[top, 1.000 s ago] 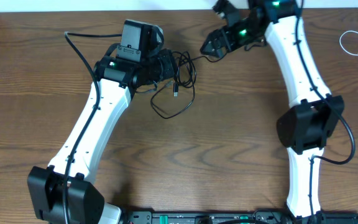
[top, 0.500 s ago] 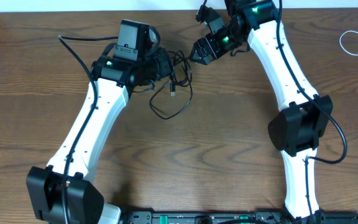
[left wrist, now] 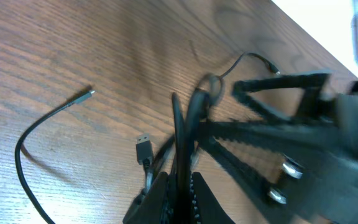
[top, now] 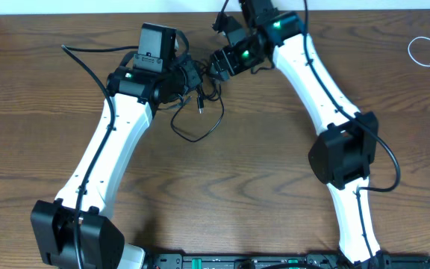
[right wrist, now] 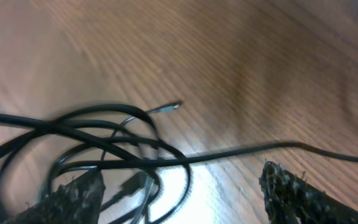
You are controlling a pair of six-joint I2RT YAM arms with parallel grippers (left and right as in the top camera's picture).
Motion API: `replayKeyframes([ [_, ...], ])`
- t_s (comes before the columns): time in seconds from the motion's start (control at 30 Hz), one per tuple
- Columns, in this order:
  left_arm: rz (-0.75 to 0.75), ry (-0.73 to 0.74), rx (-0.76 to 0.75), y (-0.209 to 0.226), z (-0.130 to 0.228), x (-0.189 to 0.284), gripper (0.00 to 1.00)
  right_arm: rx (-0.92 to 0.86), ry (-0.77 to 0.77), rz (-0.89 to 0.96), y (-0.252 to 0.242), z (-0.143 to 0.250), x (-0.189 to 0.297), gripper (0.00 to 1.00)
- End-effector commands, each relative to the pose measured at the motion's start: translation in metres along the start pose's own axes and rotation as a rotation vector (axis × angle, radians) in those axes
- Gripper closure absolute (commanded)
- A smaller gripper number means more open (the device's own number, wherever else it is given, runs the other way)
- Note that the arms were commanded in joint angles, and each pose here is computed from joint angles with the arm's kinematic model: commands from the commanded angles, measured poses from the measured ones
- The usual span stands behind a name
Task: Untangle cables
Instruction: 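Grasp a black cable strand with the right gripper beside the left gripper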
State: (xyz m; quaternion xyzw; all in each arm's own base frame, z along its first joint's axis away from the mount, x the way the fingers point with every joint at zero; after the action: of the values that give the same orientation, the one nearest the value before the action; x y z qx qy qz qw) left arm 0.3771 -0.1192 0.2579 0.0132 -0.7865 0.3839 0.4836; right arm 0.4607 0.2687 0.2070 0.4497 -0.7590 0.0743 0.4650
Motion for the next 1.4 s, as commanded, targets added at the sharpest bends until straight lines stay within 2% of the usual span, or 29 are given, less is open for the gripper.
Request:
replayKeyframes([
  [0.0,-0.015,-0.020,0.061,0.006,-0.010,-0.001,0.92,-0.210,0.064,0.060,-0.018,0.020,-0.038,0.24],
  [0.17,0.016,0.013,0.074,0.008,-0.013,0.001,0.92,-0.346,0.112,0.214,-0.043,0.043,-0.059,0.23],
  [0.23,0.030,0.022,0.082,0.008,-0.015,0.003,0.92,-0.359,0.118,0.210,-0.048,0.049,-0.064,0.24],
  [0.47,0.029,0.018,0.086,0.010,-0.017,0.003,0.92,-0.286,0.019,-0.018,-0.043,0.032,-0.054,0.21],
  [0.67,0.009,-0.001,0.044,0.012,-0.018,0.002,0.92,-0.167,-0.097,-0.269,-0.032,0.012,-0.019,0.20],
  [0.93,-0.011,0.007,0.025,0.015,-0.018,-0.004,0.92,-0.102,-0.217,-0.455,-0.015,-0.006,0.026,0.23],
  [1.2,-0.034,0.027,0.033,0.020,-0.018,-0.014,0.92,-0.098,-0.231,-0.532,0.007,-0.017,0.023,0.30],
  [1.3,-0.038,0.030,0.034,0.021,-0.017,-0.015,0.92,-0.123,-0.224,-0.528,0.014,-0.022,0.018,0.39],
  [1.37,-0.038,0.030,0.034,0.021,-0.017,-0.015,0.92,-0.172,-0.196,-0.459,0.015,-0.023,0.009,0.44],
])
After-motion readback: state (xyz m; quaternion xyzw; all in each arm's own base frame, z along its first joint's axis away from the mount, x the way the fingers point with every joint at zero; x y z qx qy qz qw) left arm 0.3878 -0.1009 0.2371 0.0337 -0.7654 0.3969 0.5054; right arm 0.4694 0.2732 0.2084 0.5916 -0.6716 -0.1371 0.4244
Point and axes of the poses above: each gripper's point midway between its finger pads, its own x axis back along the fingers, its own y axis along the line the jaws close on, z = x × y, the point moved 7 cm from there along x, back along the fingers, and after that the axes turned 12 degrees about x, right-handed, at the moved point
